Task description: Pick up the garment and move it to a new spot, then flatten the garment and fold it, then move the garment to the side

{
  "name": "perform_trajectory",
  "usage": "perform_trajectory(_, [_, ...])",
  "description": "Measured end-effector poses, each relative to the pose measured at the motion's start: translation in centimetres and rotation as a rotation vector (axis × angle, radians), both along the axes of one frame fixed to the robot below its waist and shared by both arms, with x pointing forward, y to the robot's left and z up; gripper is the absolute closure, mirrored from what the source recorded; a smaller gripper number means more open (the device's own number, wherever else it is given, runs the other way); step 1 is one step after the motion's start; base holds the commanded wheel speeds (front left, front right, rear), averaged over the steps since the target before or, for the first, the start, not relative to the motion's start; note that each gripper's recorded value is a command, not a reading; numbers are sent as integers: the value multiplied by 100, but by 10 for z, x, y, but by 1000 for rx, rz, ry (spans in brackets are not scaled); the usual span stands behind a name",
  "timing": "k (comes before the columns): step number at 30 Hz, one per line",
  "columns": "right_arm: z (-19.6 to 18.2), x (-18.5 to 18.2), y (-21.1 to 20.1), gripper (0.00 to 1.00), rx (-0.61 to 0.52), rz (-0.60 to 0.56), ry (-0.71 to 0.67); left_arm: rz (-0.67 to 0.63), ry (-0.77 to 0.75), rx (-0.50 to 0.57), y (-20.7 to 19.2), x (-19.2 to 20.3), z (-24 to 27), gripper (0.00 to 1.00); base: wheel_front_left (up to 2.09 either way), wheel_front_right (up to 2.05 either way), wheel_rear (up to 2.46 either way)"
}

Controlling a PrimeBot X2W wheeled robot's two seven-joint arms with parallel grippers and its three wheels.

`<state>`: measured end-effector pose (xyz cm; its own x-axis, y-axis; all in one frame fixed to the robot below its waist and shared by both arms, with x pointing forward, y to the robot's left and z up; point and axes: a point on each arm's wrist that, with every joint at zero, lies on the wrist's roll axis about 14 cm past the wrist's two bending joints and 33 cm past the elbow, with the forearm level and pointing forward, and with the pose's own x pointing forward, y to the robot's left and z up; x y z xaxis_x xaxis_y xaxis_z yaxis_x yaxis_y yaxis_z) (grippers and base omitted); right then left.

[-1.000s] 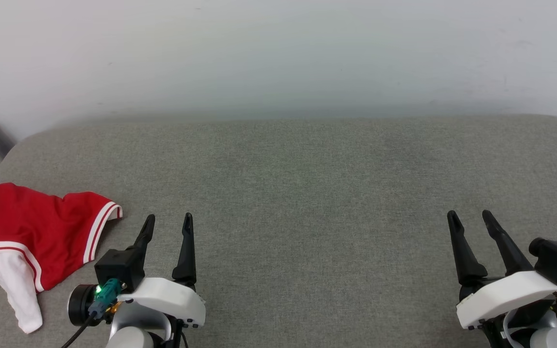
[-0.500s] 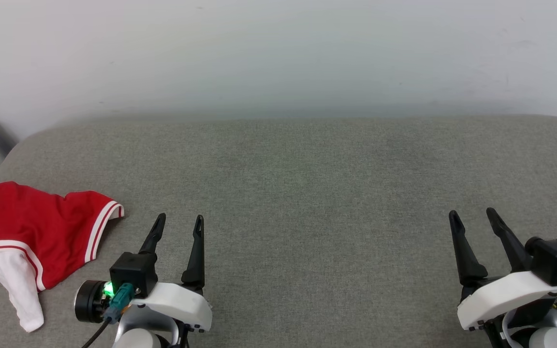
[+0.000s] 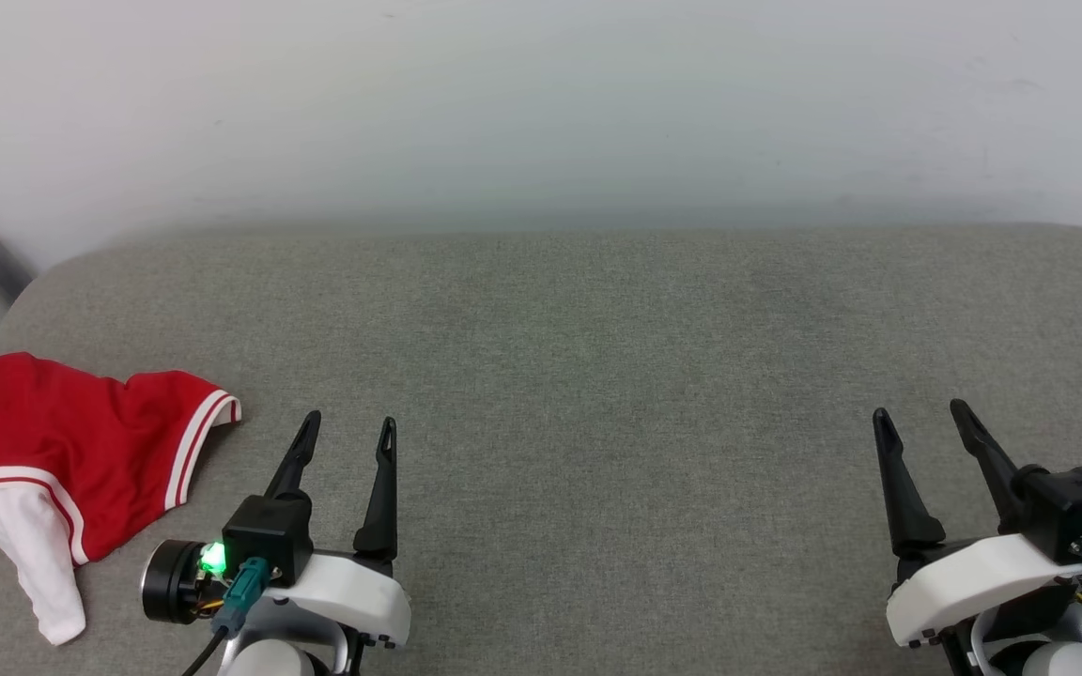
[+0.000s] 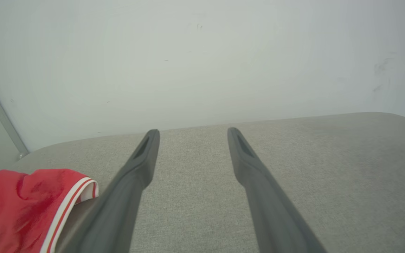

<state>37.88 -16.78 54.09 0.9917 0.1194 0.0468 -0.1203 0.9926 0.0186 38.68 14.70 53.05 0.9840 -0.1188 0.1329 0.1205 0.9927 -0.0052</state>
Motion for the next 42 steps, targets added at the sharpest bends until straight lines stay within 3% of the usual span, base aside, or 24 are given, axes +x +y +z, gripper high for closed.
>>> perform_trajectory(9, [6, -1, -2, 0, -29, -12, -23, 1, -5, 35, 1, -1, -3, 0, 0, 0, 0])
perform_trajectory(30, [7, -2, -3, 0, -4, -20, -35, 11, 29, 9, 7, -5, -13, 0, 0, 0, 0])
perform_trajectory(42, [8, 10, 45, 0, -12, 118, -33, 152, 12, -30, 52, -22, -7, 0, 0, 0, 0])
